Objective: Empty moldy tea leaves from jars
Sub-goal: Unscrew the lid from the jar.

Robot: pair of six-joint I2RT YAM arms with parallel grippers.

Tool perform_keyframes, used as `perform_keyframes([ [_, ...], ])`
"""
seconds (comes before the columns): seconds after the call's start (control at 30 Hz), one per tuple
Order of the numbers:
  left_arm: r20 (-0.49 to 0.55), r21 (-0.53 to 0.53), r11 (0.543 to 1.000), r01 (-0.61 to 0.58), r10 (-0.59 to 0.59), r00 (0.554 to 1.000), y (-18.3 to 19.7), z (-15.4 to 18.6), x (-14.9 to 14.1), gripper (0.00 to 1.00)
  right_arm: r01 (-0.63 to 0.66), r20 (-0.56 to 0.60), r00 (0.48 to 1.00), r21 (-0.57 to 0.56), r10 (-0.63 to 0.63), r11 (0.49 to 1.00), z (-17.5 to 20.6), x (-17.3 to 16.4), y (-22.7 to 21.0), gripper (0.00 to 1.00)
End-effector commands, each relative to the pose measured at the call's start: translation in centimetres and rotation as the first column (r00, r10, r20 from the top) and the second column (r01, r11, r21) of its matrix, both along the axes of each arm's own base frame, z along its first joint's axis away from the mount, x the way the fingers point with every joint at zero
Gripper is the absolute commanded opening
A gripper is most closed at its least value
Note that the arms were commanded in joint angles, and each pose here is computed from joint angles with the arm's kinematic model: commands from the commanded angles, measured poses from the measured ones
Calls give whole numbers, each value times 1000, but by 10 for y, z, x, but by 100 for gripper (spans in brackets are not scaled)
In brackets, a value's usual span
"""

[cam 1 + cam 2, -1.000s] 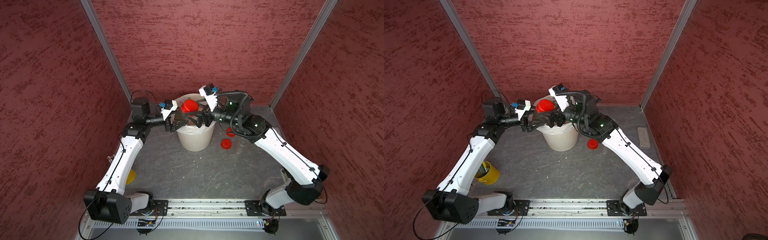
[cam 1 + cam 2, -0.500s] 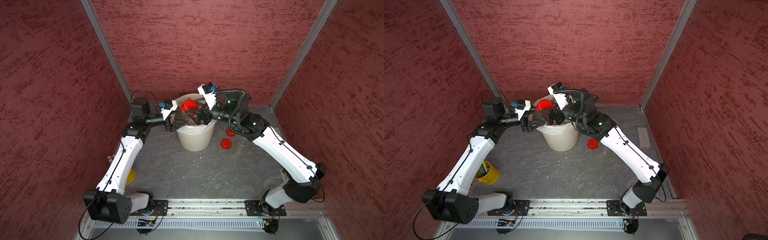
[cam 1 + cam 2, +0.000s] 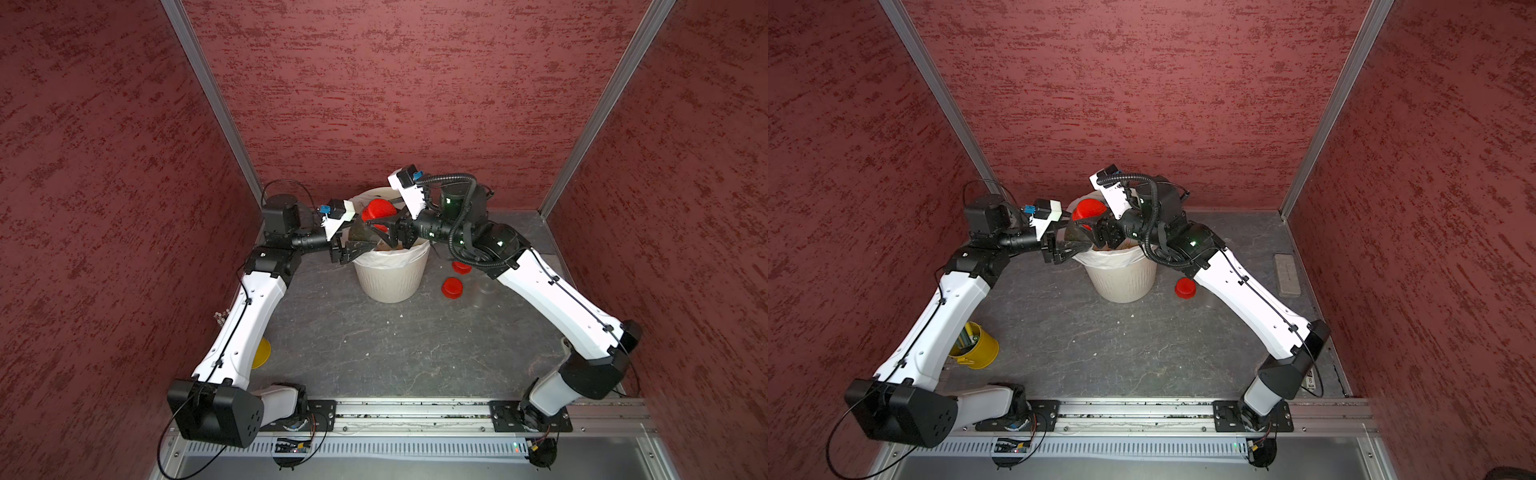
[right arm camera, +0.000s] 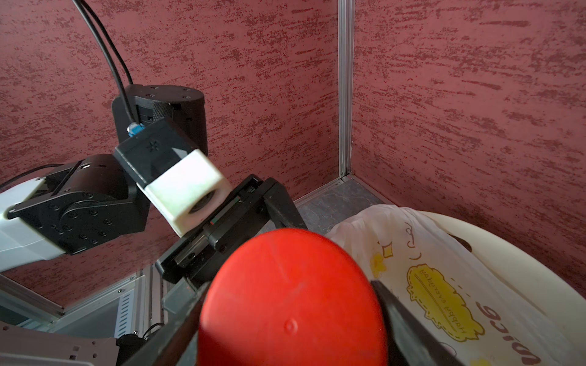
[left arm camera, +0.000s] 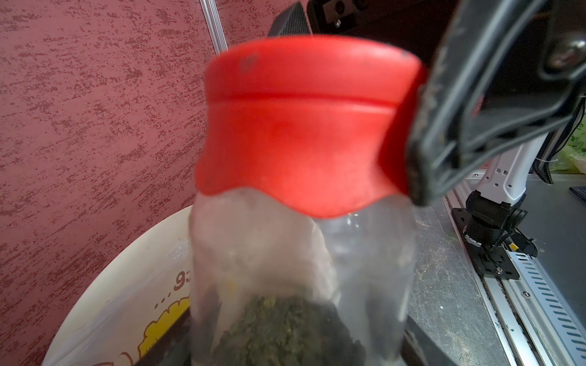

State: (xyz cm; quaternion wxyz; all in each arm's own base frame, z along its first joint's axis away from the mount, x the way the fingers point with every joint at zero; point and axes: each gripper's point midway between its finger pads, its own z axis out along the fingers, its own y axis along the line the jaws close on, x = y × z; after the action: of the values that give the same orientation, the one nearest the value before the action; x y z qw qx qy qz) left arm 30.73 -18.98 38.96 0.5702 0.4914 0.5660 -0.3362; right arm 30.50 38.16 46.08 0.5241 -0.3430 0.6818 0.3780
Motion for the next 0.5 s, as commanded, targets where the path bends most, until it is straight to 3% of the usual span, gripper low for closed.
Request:
perform_keyframes([
  [0.0,22,-9,1000,4,-4,1000,1,11,1,63,-3,26,1000,11,3,1000,11,-4,-1,71],
  [0.47,20,-5,1000,8,-8,1000,1,11,-2,63,-49,49,998,-19,50,999,10,-7,3,57],
])
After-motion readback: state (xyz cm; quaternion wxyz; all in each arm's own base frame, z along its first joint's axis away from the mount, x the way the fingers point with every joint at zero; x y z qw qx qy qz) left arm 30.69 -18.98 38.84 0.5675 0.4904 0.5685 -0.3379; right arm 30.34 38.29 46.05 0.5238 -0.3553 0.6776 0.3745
